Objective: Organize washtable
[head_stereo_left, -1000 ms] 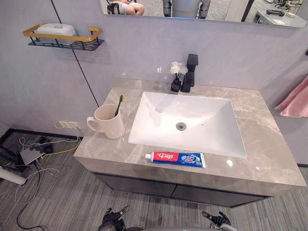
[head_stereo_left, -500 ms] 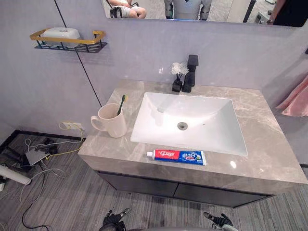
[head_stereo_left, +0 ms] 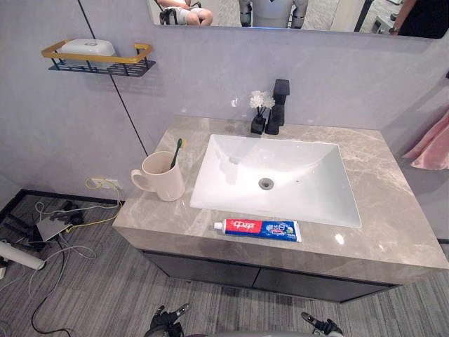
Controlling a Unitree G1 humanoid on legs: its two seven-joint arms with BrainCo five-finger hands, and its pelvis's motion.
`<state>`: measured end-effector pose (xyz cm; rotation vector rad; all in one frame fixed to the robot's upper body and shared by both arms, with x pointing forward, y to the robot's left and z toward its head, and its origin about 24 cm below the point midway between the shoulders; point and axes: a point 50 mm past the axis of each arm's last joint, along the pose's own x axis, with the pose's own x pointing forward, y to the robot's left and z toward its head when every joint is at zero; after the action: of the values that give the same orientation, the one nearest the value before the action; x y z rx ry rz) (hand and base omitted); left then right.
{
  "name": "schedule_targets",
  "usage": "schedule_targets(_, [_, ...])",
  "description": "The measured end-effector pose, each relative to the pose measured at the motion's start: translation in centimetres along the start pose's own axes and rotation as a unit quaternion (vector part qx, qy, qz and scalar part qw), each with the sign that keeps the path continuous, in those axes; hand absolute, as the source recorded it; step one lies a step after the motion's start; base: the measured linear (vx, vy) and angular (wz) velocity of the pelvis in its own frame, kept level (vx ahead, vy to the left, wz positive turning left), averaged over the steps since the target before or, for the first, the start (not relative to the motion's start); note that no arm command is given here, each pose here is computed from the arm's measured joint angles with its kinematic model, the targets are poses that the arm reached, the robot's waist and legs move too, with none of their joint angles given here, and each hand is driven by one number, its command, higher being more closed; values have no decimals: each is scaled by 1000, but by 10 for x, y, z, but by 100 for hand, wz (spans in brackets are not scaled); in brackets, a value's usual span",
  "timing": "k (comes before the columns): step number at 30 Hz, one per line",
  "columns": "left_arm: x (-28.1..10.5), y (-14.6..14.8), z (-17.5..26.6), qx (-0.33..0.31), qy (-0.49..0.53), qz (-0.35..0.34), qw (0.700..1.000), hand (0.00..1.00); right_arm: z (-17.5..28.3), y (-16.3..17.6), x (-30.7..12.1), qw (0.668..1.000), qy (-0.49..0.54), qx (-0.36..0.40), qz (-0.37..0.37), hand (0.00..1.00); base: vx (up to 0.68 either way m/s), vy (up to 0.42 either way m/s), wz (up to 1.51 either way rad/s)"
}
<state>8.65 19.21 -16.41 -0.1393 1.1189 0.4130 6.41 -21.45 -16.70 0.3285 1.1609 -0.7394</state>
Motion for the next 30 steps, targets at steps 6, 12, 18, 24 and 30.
schedule_targets(6, [1,2,1,6,4,1,1000,0,-4,-7,1,1000,17,25,-9,0,52,-18,8])
schedule_targets(12, [2,14,0,-5,6,20,1000,0,0,-7,2,999,13,34,-5,0,-7,-39,17])
schedule_targets(18, [-5,47,-25,-76,38,85,993,0,8,-14,4,999,4,45,-15,0,-62,-43,17])
schedule_targets(24, [-8,74,-17,-115,13,143,983,0,19,-18,6,998,-8,55,-22,0,-97,-42,23])
schedule_targets(30, [-37,123,64,-172,-194,235,937,0,21,-21,6,998,-17,55,-26,0,-75,-40,22])
